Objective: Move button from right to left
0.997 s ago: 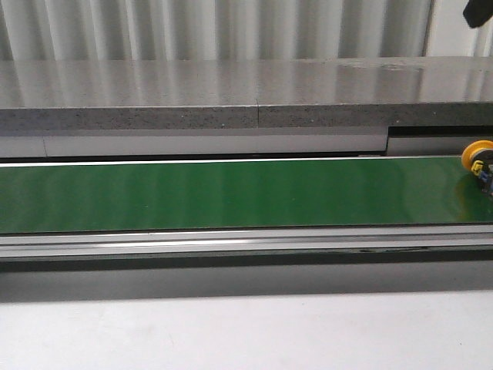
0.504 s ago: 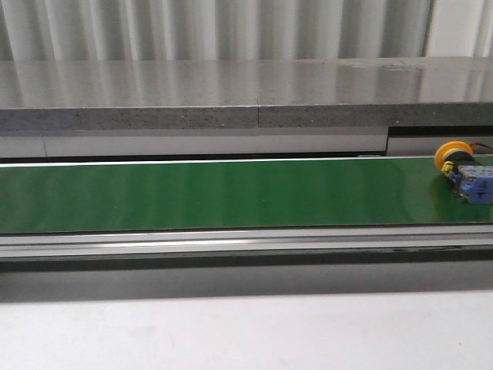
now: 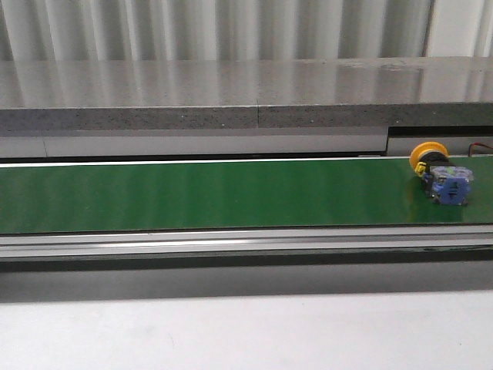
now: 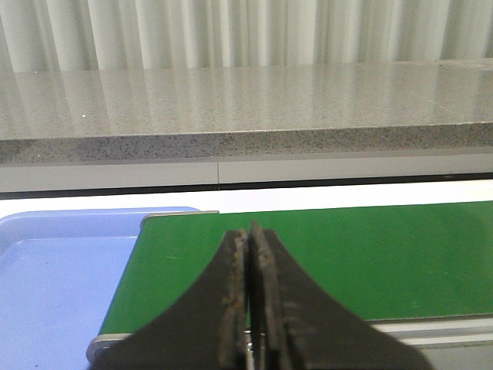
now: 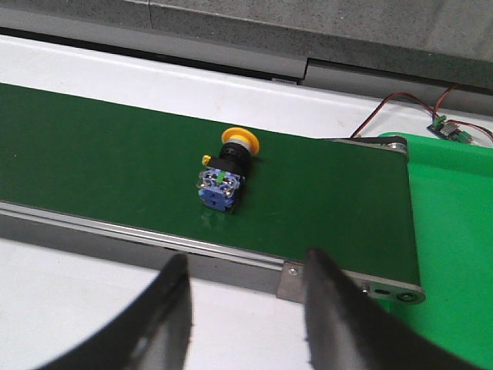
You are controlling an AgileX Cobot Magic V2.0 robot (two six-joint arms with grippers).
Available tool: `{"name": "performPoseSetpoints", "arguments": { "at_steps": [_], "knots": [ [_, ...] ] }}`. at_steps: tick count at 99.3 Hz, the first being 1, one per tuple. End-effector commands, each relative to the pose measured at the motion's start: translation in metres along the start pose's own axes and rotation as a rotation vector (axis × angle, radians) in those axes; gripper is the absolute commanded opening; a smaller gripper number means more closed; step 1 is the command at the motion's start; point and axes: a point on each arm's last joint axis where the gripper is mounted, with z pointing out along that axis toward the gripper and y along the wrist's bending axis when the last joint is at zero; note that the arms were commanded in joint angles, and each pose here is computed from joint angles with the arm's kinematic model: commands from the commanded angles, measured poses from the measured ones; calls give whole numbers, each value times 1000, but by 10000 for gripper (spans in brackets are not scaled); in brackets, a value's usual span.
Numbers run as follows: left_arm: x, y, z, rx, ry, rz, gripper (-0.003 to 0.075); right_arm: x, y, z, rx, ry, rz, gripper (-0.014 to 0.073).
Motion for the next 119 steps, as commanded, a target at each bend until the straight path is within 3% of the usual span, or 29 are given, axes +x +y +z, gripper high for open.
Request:
{"name": "performPoseSetpoints", "arguments": {
  "at_steps": [1,11,94,119],
  "knots": [
    [-1,-1,-2,11,-91,-17,-20,-11,-1,-3,15,-70,-10,108],
    [-1,-1,-2,11,-91,-17,-20,-10,-1,-3,15,-69,-10,-73],
    [-1,-1,-2,11,-91,-17,-20,-11,-1,-3,12,-71,-5,-67],
    [-13,-1,-4,14,-146,-39,-20,-11,-1,-3,12,-71,-5,-67]
  ]
}}
